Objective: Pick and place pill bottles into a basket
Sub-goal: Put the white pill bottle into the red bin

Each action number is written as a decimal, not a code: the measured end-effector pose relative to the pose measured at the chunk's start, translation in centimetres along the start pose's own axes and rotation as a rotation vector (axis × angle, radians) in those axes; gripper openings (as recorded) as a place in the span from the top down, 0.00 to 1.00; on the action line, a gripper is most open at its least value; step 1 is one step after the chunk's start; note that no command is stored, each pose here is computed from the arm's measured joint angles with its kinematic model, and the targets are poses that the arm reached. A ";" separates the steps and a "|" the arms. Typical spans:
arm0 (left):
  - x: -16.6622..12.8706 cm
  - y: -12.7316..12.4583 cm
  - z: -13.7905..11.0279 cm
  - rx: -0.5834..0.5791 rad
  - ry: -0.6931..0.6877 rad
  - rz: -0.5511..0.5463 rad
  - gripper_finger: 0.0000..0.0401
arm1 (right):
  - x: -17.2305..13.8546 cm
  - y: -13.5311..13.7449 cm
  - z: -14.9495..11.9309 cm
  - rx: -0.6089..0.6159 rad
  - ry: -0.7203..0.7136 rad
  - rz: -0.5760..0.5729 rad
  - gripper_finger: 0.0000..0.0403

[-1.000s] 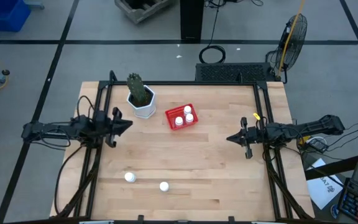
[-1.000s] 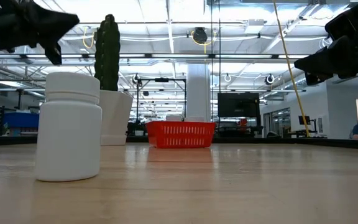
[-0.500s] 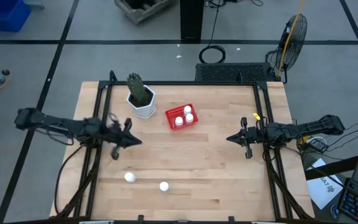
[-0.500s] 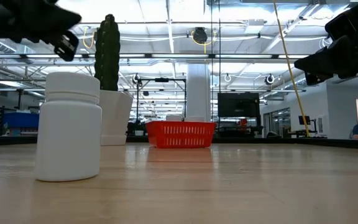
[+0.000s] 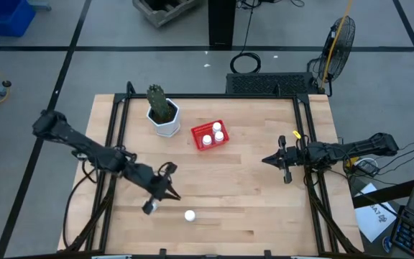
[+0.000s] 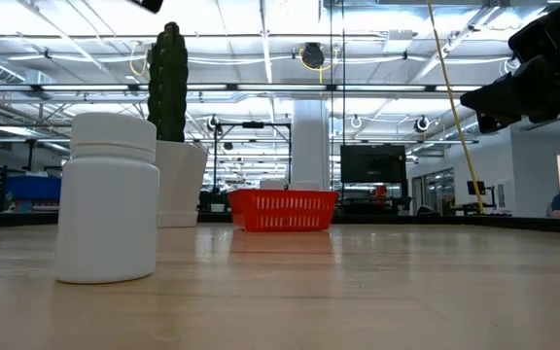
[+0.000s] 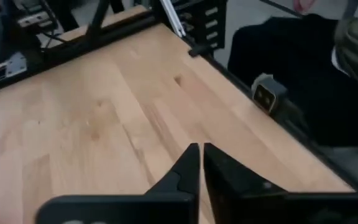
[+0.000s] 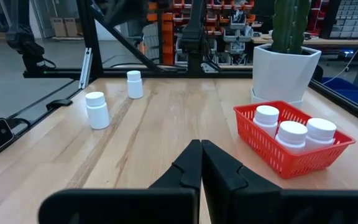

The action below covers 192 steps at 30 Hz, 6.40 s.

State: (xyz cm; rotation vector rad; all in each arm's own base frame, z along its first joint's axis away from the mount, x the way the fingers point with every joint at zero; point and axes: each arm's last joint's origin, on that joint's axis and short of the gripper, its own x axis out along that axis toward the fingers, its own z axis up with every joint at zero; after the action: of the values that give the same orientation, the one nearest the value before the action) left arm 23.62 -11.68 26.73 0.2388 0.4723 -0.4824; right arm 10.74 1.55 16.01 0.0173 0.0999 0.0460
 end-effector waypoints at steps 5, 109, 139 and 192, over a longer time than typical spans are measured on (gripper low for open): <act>1.3 -1.2 1.5 0.002 0.097 0.018 0.76 | 0.0 0.0 0.0 0.000 0.000 0.000 1.00; -1.4 13.4 0.7 -0.080 0.199 0.529 0.55 | 0.0 0.0 0.0 0.000 0.003 0.000 1.00; -1.6 30.4 -4.7 -0.483 0.374 0.324 0.58 | 0.0 0.0 0.0 0.000 0.001 0.000 1.00; 3.5 29.6 -12.5 -0.521 0.434 0.276 0.52 | 0.0 0.0 0.0 0.000 0.000 0.000 1.00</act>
State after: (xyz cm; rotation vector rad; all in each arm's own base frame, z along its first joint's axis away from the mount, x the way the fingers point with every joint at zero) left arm 36.37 16.54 17.45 -0.1002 0.9540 -0.0219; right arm 10.77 1.55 16.01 0.0175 0.1003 0.0460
